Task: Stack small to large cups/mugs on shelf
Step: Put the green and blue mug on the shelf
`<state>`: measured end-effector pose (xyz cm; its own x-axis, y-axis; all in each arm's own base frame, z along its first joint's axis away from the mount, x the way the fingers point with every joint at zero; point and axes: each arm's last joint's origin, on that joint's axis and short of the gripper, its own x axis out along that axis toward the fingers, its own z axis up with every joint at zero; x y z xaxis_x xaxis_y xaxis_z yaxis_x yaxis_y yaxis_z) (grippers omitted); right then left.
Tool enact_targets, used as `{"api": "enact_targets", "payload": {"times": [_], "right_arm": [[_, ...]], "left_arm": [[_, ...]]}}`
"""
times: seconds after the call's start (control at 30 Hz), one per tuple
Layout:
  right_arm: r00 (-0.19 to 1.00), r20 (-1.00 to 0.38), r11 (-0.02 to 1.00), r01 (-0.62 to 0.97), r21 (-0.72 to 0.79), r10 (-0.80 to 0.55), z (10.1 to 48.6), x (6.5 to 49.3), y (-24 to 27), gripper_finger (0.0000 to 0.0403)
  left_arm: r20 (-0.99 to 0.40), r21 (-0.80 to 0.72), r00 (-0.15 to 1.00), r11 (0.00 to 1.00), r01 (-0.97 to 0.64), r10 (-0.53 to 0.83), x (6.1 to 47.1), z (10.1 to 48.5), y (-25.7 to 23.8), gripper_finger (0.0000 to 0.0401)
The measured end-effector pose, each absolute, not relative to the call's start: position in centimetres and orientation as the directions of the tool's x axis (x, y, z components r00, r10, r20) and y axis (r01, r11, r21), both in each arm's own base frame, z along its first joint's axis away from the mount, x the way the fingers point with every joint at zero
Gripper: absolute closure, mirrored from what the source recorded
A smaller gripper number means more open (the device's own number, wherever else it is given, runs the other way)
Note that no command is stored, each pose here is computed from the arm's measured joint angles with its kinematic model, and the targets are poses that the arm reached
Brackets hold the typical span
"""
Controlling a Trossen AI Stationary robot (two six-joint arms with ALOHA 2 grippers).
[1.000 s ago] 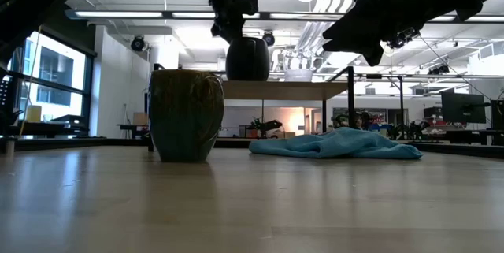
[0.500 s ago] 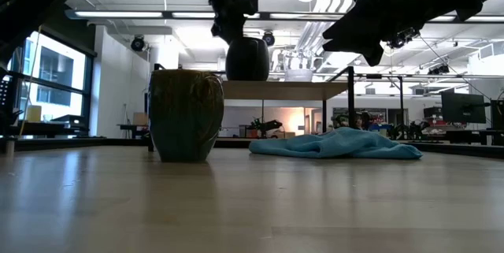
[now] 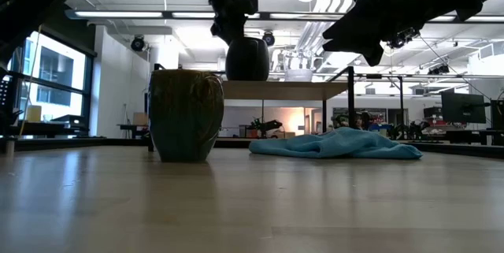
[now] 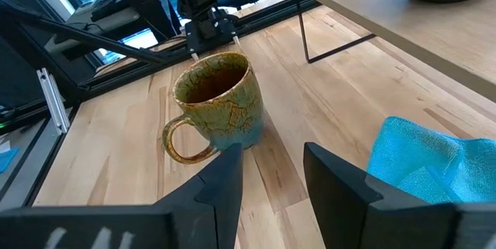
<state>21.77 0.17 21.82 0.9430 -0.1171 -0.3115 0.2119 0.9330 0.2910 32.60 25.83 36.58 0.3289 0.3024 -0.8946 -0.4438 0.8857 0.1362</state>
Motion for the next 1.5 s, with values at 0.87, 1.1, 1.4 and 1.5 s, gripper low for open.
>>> {"api": "enact_targets", "payload": {"times": [0.87,1.1,1.4,1.5], "right_arm": [[0.943,-0.311,0.933,0.212,0.291,-0.117,21.83,21.77,0.17,0.0275],[0.943,-0.311,0.933,0.212,0.291,-0.117,21.83,21.77,0.17,0.0275],[0.943,-0.311,0.933,0.212,0.291,-0.117,21.83,21.77,0.18,0.0275],[0.943,-0.311,0.933,0.212,0.291,-0.117,21.83,21.77,0.17,0.0275]], "left_arm": [[-0.903,0.213,0.279,0.905,-0.368,0.326,32.30,36.53,25.76,0.0201],[-0.903,0.185,0.299,0.907,-0.377,0.309,32.38,36.55,25.73,0.0201],[-0.895,0.171,0.323,0.905,-0.389,0.308,32.54,36.63,25.80,0.0201],[-0.888,0.174,0.335,0.904,-0.391,0.316,32.59,36.79,25.83,0.0201]]}}
